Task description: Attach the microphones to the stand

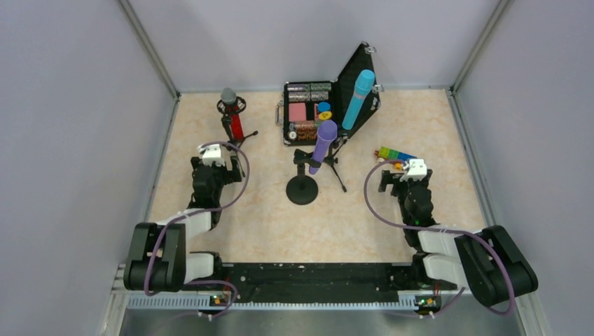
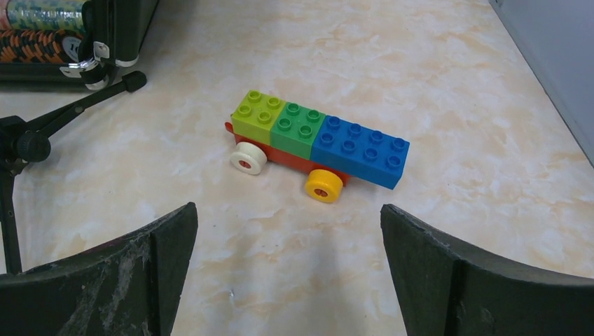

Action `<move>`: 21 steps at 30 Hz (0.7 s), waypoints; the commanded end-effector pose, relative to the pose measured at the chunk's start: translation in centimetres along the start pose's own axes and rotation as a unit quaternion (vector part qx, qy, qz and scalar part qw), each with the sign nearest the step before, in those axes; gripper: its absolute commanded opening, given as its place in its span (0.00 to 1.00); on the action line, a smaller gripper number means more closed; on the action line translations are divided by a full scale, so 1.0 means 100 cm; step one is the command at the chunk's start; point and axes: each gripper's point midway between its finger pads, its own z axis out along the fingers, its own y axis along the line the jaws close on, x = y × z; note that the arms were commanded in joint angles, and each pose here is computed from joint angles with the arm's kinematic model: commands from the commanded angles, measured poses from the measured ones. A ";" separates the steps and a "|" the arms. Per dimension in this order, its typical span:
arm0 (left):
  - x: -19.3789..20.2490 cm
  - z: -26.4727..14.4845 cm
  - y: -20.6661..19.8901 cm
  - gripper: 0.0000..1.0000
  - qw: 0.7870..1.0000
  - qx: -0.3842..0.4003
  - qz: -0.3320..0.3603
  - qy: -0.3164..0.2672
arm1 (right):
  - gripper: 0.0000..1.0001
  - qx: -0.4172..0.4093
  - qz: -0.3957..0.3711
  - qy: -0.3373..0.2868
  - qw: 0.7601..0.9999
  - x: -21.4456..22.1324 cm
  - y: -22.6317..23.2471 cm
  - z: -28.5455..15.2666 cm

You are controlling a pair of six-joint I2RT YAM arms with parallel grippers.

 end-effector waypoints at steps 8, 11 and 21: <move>-0.019 0.005 0.017 0.99 0.992 -0.041 0.024 -0.113 | 0.99 0.025 0.011 -0.037 0.999 -0.033 -0.004 0.021; -0.023 0.006 0.019 0.99 0.990 -0.048 0.022 -0.128 | 0.99 0.025 0.012 -0.044 0.999 -0.034 -0.004 0.019; -0.016 0.016 0.024 0.99 0.994 -0.065 0.012 -0.083 | 0.97 0.008 0.004 -0.040 0.999 -0.033 0.002 0.021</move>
